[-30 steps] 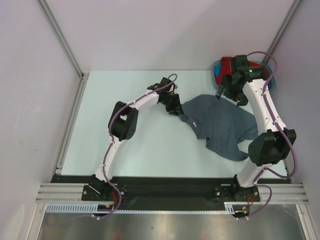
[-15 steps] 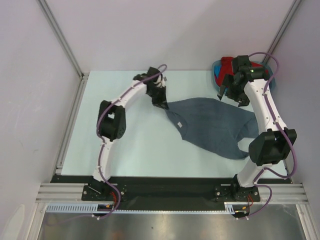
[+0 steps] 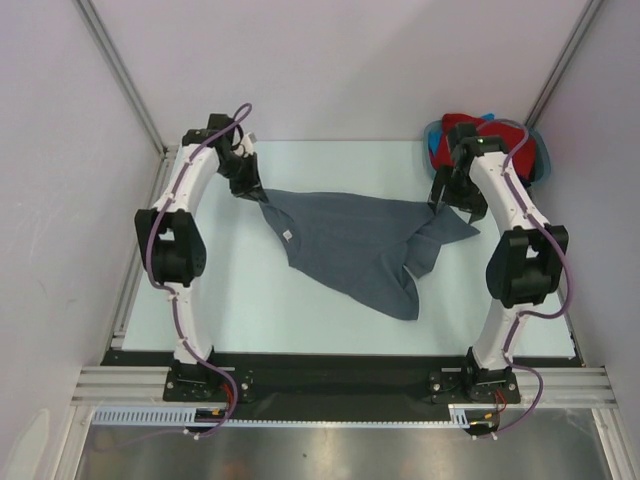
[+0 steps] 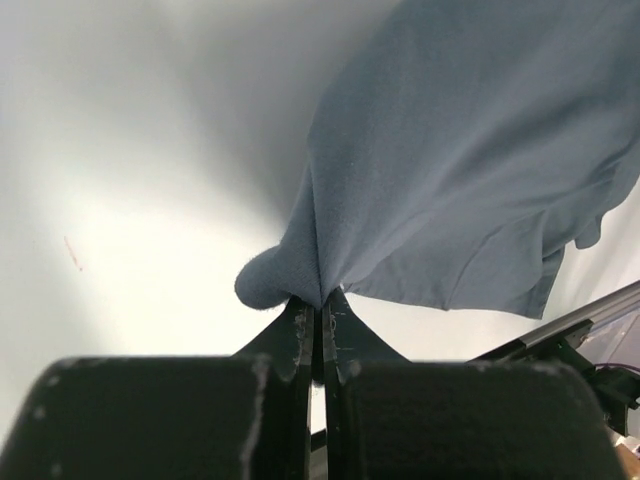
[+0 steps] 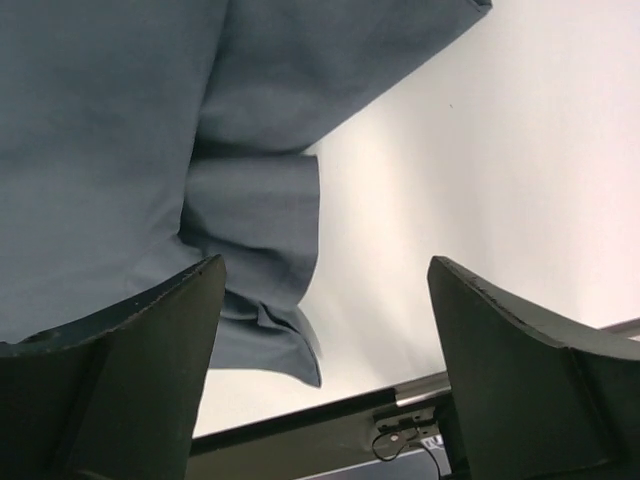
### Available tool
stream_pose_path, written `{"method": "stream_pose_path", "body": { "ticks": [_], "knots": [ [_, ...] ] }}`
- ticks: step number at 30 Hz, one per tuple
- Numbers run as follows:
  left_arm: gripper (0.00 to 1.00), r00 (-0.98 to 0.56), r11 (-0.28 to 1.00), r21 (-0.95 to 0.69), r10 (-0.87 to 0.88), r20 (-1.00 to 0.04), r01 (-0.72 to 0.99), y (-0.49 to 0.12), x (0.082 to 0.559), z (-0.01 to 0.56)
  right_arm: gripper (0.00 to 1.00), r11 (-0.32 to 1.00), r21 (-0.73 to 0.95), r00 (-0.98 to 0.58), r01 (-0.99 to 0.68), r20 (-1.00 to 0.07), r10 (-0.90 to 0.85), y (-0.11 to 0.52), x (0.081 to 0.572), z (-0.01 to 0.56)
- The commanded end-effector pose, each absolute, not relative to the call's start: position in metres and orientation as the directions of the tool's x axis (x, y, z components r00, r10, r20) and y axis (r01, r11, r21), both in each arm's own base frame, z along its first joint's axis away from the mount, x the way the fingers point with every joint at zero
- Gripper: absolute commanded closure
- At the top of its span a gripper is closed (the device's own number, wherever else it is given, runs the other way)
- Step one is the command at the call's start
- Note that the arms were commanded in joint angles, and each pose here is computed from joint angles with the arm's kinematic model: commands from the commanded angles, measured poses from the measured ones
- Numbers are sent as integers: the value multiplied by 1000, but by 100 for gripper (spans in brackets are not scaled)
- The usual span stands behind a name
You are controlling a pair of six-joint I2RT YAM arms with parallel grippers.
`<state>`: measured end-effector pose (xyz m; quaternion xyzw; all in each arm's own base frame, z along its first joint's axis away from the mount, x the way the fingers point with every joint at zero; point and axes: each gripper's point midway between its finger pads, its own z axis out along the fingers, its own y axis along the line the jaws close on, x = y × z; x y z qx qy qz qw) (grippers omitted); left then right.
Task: Fold and stack the t-shirts
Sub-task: Flatten the tshirt out
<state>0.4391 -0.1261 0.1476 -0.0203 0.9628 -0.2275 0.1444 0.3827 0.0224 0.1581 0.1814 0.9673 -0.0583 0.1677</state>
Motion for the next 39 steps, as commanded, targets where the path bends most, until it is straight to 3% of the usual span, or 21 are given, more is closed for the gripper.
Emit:
{"method": "stream_pose_path", "body": {
  "ticks": [1,6,13,23,33,39],
  "knots": [
    [98,-950,892,-449,-101,-295,45,-113,423,168,13,943,-42,-902,329,-308,301,33,392,138],
    [98,-950,885,-466,-144,-279,3,-99,419,167,13,962,-34,-939,272,-228,258,61,396,101],
    [99,-942,867,-498,-164,-291,2,-102,421,178,13,958,8,-932,286,-230,280,70,424,87],
    [99,-942,846,-533,-180,-283,-2,-106,422,181,18,927,227,-922,299,-182,342,105,444,83],
    [100,-943,835,-551,-188,-275,-6,-109,425,179,25,901,287,-880,327,-255,400,104,488,72],
    [100,-944,833,-554,-189,-272,-8,-110,425,178,27,896,280,-883,344,-229,410,105,498,63]
  ]
}}
